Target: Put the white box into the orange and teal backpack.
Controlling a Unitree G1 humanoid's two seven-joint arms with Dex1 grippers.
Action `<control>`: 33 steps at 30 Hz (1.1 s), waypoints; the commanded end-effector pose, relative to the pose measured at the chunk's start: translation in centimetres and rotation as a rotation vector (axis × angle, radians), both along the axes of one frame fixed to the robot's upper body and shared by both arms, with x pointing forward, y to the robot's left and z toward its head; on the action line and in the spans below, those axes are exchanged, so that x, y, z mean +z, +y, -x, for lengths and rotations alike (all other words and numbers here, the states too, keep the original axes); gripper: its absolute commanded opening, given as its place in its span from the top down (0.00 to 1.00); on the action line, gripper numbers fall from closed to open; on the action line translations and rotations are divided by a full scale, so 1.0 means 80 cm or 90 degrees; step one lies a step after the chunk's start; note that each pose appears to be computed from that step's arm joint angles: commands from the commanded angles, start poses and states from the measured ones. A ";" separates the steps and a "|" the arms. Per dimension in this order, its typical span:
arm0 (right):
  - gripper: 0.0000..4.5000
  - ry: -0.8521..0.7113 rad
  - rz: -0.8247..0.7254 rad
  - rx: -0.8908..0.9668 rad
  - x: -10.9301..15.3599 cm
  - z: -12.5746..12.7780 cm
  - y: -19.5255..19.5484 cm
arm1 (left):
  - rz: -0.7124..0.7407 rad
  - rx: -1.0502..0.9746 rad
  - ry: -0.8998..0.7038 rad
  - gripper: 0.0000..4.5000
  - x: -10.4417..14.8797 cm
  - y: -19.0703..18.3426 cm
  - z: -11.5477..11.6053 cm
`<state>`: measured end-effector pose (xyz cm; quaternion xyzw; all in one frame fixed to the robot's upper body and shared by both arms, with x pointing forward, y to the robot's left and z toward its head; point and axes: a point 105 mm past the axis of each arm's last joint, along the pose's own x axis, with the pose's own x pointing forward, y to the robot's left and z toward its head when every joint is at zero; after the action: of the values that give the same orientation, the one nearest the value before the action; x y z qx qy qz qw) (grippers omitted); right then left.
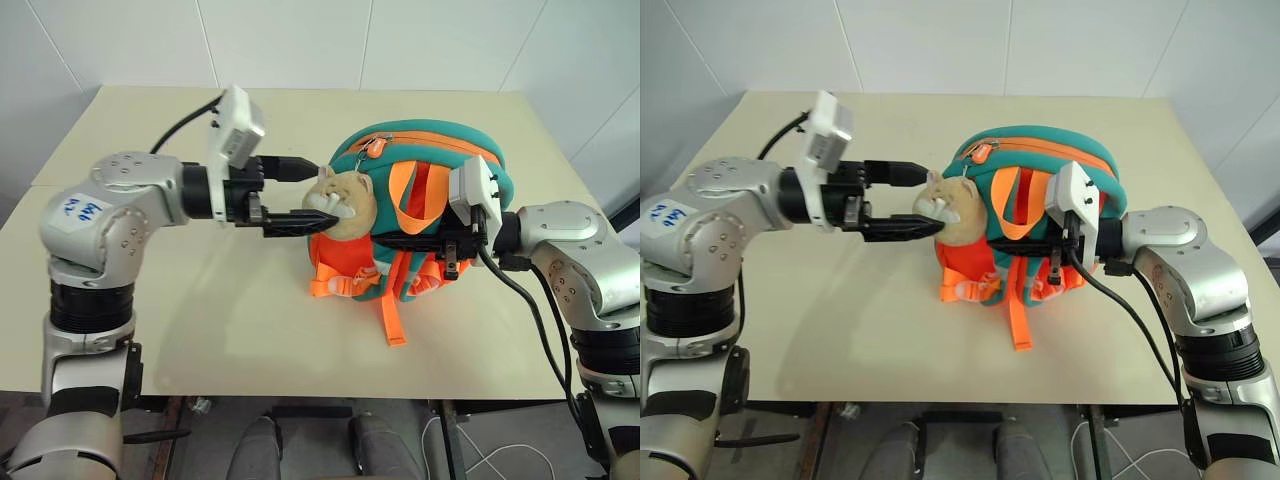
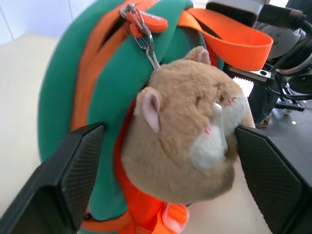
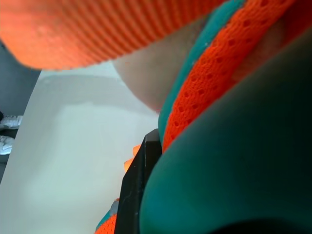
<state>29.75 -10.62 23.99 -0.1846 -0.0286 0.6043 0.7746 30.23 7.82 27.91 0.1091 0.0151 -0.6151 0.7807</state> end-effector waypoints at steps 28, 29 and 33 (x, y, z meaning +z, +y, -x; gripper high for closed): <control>1.00 0.006 -0.076 0.043 -0.009 0.034 -0.002 | 0.106 0.155 0.041 0.91 0.081 0.078 -0.046; 1.00 0.006 -0.076 0.042 -0.010 0.035 -0.002 | 0.108 0.162 0.047 0.91 0.081 0.081 -0.048; 1.00 0.005 -0.079 0.034 -0.012 0.035 -0.007 | 0.073 0.204 0.095 0.91 0.053 0.100 -0.059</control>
<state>27.47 -10.70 22.04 -0.1258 -0.0436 0.6255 0.7688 34.54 13.82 31.67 0.0073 0.0590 -0.5282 0.8470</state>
